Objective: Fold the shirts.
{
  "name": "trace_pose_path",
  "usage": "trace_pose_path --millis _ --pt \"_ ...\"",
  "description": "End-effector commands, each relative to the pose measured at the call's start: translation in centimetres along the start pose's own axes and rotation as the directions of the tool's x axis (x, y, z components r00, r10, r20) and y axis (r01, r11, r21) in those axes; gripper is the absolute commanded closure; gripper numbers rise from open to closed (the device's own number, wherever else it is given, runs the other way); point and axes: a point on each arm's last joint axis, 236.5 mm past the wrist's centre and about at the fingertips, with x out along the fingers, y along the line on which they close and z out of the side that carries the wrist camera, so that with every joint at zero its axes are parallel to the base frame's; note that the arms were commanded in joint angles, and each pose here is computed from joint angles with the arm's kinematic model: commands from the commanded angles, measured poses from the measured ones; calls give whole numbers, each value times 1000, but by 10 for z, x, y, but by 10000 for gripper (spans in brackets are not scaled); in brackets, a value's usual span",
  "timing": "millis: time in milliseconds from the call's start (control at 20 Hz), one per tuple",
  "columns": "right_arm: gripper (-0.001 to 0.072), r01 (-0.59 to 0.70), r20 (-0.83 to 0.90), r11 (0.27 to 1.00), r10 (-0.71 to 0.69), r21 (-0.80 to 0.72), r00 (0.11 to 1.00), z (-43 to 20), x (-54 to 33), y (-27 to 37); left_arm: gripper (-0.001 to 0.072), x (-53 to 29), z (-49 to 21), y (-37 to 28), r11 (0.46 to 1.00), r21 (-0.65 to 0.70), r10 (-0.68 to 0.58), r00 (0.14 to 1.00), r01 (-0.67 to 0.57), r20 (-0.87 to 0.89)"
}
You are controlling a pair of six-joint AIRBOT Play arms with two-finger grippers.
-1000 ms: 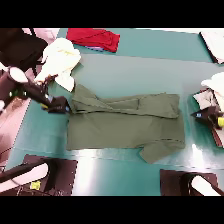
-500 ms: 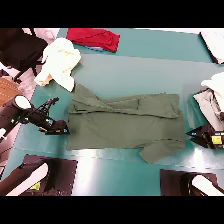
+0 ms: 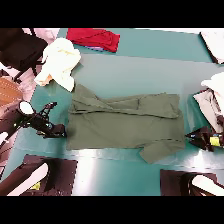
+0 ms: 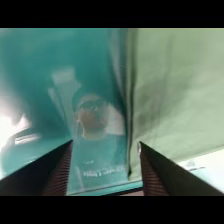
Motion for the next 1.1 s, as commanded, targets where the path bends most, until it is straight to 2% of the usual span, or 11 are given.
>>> trace_pose_path --millis 0,100,200,650,700,750,800,900,950,1000,1050 --pt "255 11 16 1000 -11 -5 1000 7 -2 -2 207 7 -9 5 1000 -13 15 999 -15 -30" --pt "255 10 15 1000 -10 -4 1000 6 -2 -2 209 16 -15 -37 985 -15 -172 984 172 -35" --pt "255 7 13 1000 -7 -5 1000 6 -2 -1 209 12 -13 -54 970 -25 -241 970 240 -29" --pt "255 32 -31 996 -34 -82 999 0 14 14 219 15 -23 -41 982 -27 -186 980 185 -72" --pt "256 35 -28 996 -38 -85 999 1 15 15 243 15 -25 -42 981 -35 -192 978 190 -77" --pt "255 39 -30 995 -42 -92 999 1 16 16 384 14 -26 -45 978 -39 -206 975 204 -83" --pt "256 40 -32 995 -44 -96 999 1 17 17 423 14 -27 -47 977 -40 -213 973 210 -88" --pt "256 41 -34 994 -45 -98 998 1 18 17 423 14 -27 -47 976 -42 -215 973 212 -86" --pt "256 41 -35 994 -44 -98 998 0 18 17 513 14 -27 -47 976 -38 -215 973 212 -86" --pt "256 40 -37 994 -44 -98 998 0 17 17 560 14 -26 -48 976 -32 -216 973 214 -84" --pt "256 39 -39 994 -43 -98 998 -1 17 18 560 14 -26 -47 977 -32 -212 973 210 -86"
